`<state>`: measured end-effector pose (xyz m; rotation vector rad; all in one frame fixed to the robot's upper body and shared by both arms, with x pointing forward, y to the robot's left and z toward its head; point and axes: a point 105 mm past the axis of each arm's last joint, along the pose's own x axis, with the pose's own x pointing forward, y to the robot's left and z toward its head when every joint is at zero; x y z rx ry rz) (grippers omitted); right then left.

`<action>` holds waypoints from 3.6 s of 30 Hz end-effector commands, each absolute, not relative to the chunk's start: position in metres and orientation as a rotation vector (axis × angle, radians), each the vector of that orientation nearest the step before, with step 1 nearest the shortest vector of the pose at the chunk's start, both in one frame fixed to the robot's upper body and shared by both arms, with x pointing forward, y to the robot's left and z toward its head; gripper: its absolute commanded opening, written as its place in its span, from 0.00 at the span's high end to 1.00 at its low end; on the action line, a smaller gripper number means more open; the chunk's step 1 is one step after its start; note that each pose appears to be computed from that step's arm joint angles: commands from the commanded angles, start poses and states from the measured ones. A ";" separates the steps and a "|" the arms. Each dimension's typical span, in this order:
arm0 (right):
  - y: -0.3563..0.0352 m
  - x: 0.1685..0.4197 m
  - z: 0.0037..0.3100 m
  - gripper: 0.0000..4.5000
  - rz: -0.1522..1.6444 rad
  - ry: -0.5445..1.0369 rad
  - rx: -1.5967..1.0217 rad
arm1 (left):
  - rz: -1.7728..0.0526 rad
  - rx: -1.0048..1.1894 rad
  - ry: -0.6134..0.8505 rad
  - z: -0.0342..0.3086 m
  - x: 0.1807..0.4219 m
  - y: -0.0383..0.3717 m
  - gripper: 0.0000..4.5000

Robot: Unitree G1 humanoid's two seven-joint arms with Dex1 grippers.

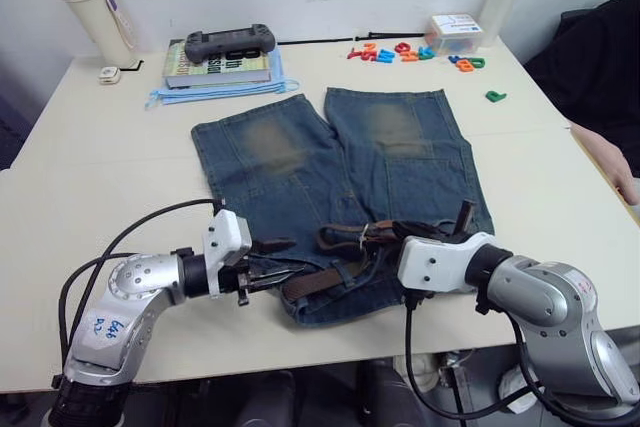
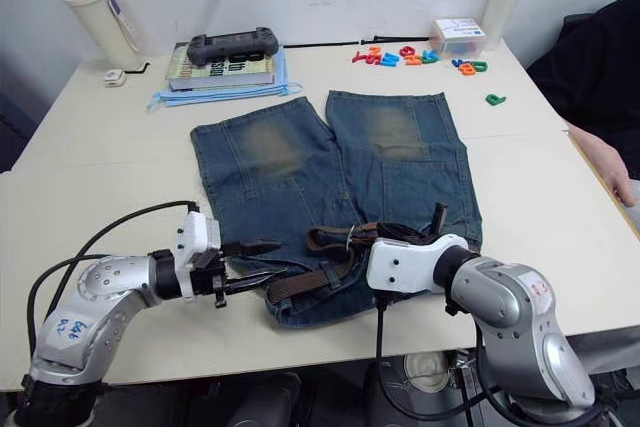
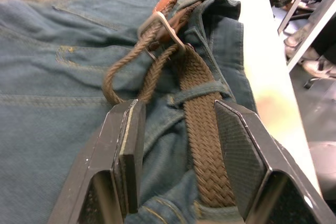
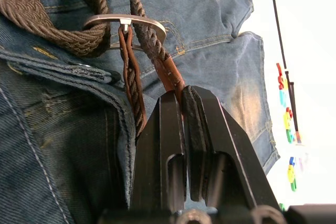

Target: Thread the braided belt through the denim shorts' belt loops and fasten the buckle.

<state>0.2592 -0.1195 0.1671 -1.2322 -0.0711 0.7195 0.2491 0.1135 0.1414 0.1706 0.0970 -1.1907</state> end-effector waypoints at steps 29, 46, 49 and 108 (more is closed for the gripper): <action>-0.243 0.228 0.143 1.00 0.494 0.223 -1.291 | -1.196 0.707 0.378 0.055 0.265 0.158 0.47; -0.260 0.226 0.135 1.00 0.437 0.296 -1.353 | -1.073 0.764 0.437 0.054 0.275 0.204 0.47; -0.260 0.226 0.134 1.00 0.427 0.302 -1.364 | -1.043 0.780 0.459 0.054 0.276 0.217 0.47; -0.149 0.224 0.150 1.00 0.608 -0.010 -1.230 | -1.007 0.542 0.430 0.094 0.242 0.233 0.47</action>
